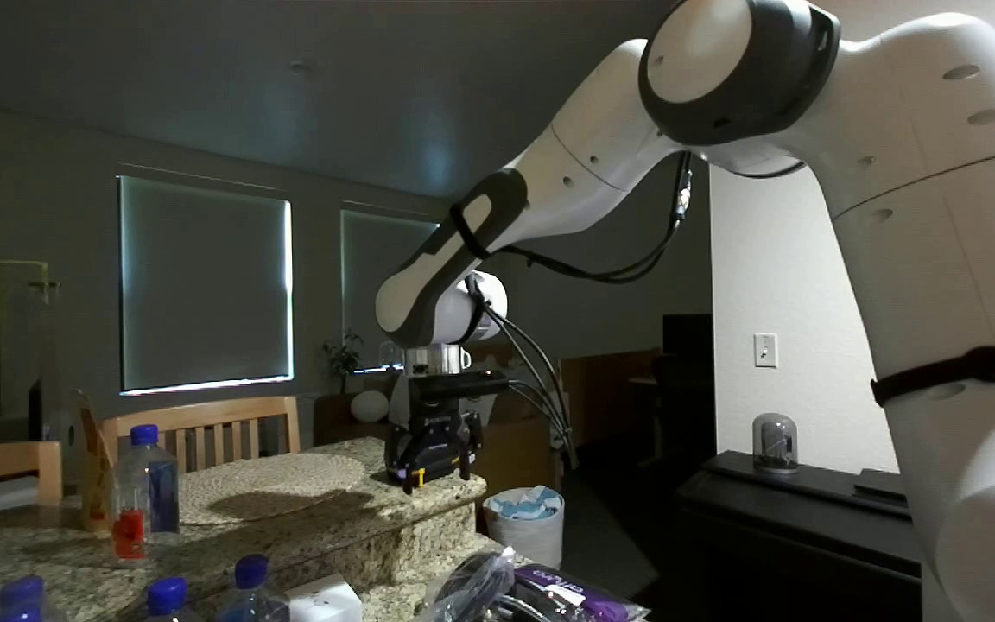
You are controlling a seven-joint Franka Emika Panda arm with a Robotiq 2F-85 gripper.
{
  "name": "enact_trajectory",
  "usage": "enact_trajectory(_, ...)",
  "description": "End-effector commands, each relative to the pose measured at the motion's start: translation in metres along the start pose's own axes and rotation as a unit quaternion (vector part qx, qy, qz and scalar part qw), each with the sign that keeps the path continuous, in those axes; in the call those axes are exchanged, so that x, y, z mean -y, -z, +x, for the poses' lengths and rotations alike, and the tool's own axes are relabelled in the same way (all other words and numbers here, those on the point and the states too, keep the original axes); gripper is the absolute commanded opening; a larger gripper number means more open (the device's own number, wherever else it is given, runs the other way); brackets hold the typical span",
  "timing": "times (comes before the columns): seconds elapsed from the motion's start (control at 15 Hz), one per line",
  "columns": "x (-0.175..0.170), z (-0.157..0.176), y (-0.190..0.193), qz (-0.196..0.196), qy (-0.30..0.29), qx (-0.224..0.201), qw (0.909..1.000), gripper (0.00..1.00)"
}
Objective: Push the white box to the left, then pick the plastic bag and put it on the bottom counter
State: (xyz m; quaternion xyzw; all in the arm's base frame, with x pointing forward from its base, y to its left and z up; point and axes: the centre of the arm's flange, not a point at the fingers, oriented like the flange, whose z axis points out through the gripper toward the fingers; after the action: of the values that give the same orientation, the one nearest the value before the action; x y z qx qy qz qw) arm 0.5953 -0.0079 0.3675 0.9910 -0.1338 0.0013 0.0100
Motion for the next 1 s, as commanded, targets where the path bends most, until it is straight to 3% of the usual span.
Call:
enact_trajectory(0.0, -0.002, -0.013, 0.014, 0.009, 0.043, 0.042, 0.9982, 1.00)
enact_trajectory(0.2, 0.005, -0.022, 0.050, 0.013, 0.103, 0.113, 0.9881, 1.00)
enact_trajectory(0.6, 0.011, -0.037, 0.120, 0.008, 0.142, 0.158, 0.9772, 1.00)
enact_trajectory(0.93, 0.013, -0.054, 0.130, 0.004, 0.137, 0.125, 0.9827, 1.00)
